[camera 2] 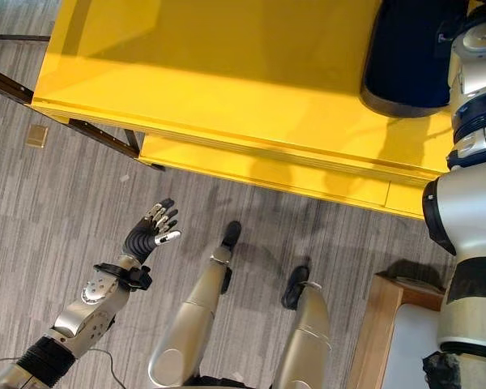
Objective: Move parts from the plastic box to the shelf.
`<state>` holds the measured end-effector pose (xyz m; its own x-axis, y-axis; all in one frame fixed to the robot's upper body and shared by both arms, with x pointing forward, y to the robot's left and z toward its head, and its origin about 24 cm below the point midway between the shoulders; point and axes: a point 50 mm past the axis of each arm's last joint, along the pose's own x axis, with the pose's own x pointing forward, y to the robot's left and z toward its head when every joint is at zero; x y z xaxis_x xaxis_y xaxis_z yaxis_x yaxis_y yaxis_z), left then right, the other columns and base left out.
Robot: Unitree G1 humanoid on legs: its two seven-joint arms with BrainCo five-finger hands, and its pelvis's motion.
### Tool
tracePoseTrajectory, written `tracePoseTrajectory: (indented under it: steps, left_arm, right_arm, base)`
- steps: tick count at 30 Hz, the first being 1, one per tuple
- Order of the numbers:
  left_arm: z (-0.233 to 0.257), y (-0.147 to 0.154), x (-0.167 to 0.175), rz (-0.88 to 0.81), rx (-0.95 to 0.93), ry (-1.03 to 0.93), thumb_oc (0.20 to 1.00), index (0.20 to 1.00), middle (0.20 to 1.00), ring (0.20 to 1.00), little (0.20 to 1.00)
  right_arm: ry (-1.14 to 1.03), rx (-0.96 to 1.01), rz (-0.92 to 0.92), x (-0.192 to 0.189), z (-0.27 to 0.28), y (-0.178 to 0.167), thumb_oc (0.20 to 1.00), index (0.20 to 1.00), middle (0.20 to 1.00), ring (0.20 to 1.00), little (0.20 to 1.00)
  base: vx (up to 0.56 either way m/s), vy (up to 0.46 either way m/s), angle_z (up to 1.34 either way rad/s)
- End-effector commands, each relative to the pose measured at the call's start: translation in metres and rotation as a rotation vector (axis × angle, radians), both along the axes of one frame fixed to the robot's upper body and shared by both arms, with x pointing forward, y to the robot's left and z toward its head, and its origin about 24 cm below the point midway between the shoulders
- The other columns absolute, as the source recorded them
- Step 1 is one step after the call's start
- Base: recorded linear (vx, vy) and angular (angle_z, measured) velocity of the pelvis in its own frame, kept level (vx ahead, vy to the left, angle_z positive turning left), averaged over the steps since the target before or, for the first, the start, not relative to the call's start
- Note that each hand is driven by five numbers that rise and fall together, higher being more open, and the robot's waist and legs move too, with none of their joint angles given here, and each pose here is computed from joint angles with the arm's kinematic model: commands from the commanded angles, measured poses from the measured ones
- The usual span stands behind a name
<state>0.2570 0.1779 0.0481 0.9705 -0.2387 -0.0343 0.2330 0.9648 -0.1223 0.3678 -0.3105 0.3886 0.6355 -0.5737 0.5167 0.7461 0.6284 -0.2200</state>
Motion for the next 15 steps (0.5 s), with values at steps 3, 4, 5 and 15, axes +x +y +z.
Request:
tracePoseTrajectory:
  steps: [3, 4, 5, 15]
  left_arm:
    - [-0.001, 0.013, -0.006, 0.031, -0.006, -0.020, 1.000, 1.000, 1.000, 1.000, 1.000]
    - [0.000, 0.014, -0.005, 0.033, -0.003, -0.022, 1.000, 1.000, 1.000, 1.000, 1.000]
    - [-0.001, 0.014, -0.005, 0.035, -0.002, -0.019, 1.000, 1.000, 1.000, 1.000, 1.000]
    - [-0.008, 0.018, -0.009, 0.054, -0.011, 0.021, 1.000, 1.000, 1.000, 1.000, 1.000]
  right_arm:
    - [-0.144, -0.065, 0.019, -0.009, 0.029, 0.013, 1.000, 1.000, 1.000, 1.000, 1.000]
    - [-0.151, -0.055, 0.029, -0.009, 0.029, 0.014, 1.000, 1.000, 1.000, 1.000, 1.000]
    - [-0.154, -0.047, 0.035, -0.008, 0.027, 0.014, 1.000, 1.000, 1.000, 1.000, 1.000]
    - [-0.257, 0.023, 0.342, 0.010, -0.011, 0.067, 1.000, 1.000, 1.000, 1.000, 1.000]
  base:
    - [-0.02, 0.008, -0.03]
    - [-0.07, 0.028, -0.01]
    - [-0.07, 0.030, -0.05]
    - [0.01, 0.013, -0.10]
